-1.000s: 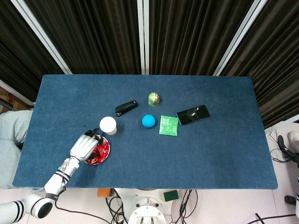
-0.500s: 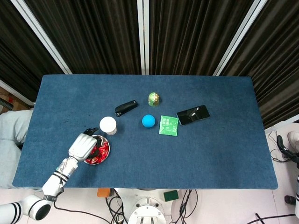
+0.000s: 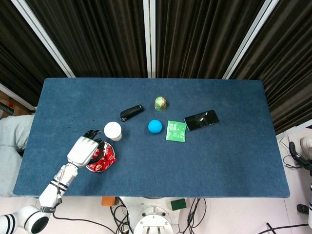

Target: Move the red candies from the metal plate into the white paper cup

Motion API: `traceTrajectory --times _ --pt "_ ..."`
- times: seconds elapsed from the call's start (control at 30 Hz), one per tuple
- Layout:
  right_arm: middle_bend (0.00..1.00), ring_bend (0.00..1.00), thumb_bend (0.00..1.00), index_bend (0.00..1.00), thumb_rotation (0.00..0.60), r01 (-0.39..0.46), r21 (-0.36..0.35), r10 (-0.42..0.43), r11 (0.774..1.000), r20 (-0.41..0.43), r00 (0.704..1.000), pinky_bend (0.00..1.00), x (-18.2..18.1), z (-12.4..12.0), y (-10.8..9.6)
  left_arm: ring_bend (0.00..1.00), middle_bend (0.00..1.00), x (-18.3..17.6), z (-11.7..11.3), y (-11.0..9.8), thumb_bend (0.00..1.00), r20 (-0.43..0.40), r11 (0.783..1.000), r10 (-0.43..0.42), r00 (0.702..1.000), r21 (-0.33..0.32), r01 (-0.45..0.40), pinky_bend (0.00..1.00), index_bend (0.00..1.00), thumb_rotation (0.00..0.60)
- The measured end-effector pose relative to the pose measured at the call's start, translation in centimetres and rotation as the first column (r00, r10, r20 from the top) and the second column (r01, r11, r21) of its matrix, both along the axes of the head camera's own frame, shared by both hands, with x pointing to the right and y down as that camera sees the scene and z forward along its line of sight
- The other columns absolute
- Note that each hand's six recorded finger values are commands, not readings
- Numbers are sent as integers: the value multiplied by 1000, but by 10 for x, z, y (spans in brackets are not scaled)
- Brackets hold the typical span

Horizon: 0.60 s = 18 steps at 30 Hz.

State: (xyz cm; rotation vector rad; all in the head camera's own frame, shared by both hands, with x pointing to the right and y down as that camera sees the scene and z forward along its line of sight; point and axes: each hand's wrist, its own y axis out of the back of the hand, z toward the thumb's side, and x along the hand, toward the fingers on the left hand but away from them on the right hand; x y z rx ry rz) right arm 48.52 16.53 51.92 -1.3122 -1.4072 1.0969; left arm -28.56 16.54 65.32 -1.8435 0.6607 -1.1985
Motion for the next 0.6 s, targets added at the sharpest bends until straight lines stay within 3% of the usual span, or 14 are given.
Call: traceTrajectory --times 0.3,0.6 --pt "0 0 340 0 600 -3 -3 3 1000 3 1000 0 0 2 2 180 592 10 -23 -42 366 -29 997 -3 1000 76 5 228 637 600" --pt "0 0 340 0 600 -4 -7 4 1000 -3 1000 0 1 2 0 180 592 40 -6 -71 365 -37 998 36 999 52 -34 228 634 600"
